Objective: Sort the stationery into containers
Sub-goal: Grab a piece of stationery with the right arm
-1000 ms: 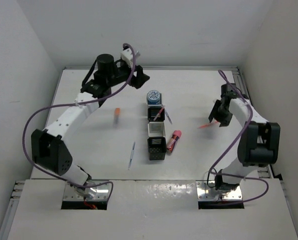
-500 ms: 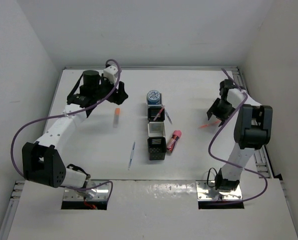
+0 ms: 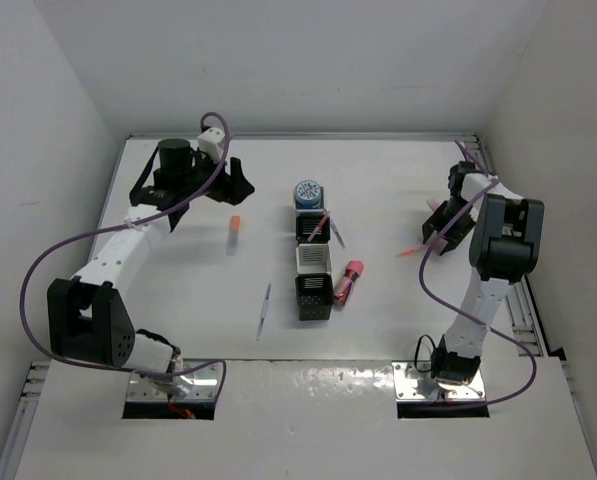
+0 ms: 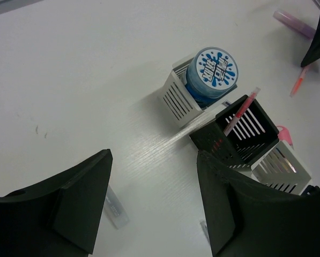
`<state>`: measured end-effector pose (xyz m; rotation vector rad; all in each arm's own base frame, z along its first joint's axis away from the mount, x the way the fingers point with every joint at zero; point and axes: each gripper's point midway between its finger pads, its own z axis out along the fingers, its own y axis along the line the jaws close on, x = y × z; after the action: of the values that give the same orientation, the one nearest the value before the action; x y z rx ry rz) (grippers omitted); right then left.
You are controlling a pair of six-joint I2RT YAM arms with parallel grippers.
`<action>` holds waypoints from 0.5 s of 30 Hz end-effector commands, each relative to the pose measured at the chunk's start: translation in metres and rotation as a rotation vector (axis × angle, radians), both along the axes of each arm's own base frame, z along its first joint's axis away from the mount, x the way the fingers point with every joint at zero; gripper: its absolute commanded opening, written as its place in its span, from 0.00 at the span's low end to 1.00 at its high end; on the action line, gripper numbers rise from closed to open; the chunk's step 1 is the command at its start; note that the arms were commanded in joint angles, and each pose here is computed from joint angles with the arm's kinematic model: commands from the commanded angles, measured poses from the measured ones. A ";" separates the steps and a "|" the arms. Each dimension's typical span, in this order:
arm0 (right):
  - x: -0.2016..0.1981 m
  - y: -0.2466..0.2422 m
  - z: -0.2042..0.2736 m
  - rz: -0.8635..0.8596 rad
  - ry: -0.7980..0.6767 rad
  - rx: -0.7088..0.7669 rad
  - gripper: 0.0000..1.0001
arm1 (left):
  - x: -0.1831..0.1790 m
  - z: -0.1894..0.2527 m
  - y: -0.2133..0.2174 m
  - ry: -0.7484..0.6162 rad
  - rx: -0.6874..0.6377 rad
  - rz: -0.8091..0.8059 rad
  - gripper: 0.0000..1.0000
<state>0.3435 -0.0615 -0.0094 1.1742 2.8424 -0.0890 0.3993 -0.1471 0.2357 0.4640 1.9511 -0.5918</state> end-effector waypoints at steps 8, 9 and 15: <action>0.025 0.006 -0.006 0.017 0.009 0.090 0.32 | 0.013 0.011 0.002 -0.026 -0.043 -0.004 0.71; 0.025 0.006 -0.007 0.020 0.013 0.096 0.29 | 0.015 0.013 0.002 -0.026 -0.043 -0.005 0.70; 0.021 0.019 -0.007 0.017 0.013 0.167 0.02 | 0.018 0.017 0.002 -0.010 -0.049 -0.004 0.70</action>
<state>0.3686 -0.0498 -0.0144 1.1540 2.8974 0.0816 0.4112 -0.1471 0.2279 0.4415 1.9820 -0.6300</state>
